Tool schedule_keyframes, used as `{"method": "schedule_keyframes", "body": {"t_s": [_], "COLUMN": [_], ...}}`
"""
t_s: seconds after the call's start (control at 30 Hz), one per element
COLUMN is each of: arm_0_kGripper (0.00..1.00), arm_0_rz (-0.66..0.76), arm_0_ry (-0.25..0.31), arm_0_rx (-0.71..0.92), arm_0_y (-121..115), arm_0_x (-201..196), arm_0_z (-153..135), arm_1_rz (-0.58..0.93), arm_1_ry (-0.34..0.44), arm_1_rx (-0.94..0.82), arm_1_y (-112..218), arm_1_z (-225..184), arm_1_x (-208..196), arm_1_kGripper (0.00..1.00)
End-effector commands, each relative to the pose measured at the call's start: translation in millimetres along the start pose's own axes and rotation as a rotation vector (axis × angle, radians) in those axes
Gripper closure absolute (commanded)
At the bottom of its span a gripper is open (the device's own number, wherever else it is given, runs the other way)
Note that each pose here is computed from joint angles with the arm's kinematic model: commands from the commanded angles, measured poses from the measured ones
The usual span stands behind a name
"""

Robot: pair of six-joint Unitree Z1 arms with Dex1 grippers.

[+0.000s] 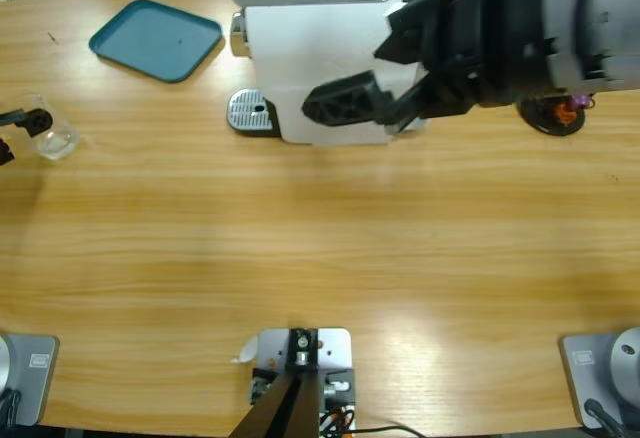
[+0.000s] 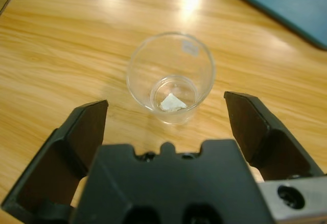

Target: Pour coffee

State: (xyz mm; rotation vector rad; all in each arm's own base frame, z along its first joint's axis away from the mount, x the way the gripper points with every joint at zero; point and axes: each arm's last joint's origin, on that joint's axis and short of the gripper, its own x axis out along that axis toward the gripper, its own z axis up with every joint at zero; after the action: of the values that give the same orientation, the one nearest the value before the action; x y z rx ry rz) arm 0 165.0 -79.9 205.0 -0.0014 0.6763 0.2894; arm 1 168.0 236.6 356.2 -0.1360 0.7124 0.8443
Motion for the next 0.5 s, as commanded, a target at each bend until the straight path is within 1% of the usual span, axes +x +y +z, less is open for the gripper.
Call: {"method": "schedule_keyframes", "body": {"t_s": [0.03,0.1,0.23,0.3,0.37,0.5], "arm_0_kGripper": [0.05,0.088,0.091,0.077,0.037,0.036], "arm_0_rz": [0.015,0.015,0.02,0.022,0.022,0.019], "arm_0_ry": [0.027,0.025,0.022,0.016,0.005,-0.007], "arm_0_rx": [0.048,0.045,0.05,0.051,0.05,0.078], "arm_0_y": [-6.5,-9.3,-11.3,-10.1,-9.1,-7.5], "arm_0_x": [18.9,22.7,27.5,28.9,29.1,26.7], "arm_0_z": [-14.6,-14.6,-15.5,-15.7,-14.9,-13.3], "arm_1_rz": [0.01,0.008,0.006,0.004,0.004,0.008], "arm_1_ry": [0.066,0.073,0.085,0.093,0.1,0.109], "arm_1_rx": [0.007,0.007,0.007,0.008,0.008,0.008], "arm_1_y": [2.6,2.4,2.2,2.0,1.9,2.1], "arm_1_z": [-5.2,-5.9,-6.8,-7.7,-8.5,-9.6], "arm_1_x": [30.5,33.5,38.4,41.9,44.6,46.9], "arm_1_kGripper": [0.0,0.0,0.0,0.0,0.0,0.0]}}
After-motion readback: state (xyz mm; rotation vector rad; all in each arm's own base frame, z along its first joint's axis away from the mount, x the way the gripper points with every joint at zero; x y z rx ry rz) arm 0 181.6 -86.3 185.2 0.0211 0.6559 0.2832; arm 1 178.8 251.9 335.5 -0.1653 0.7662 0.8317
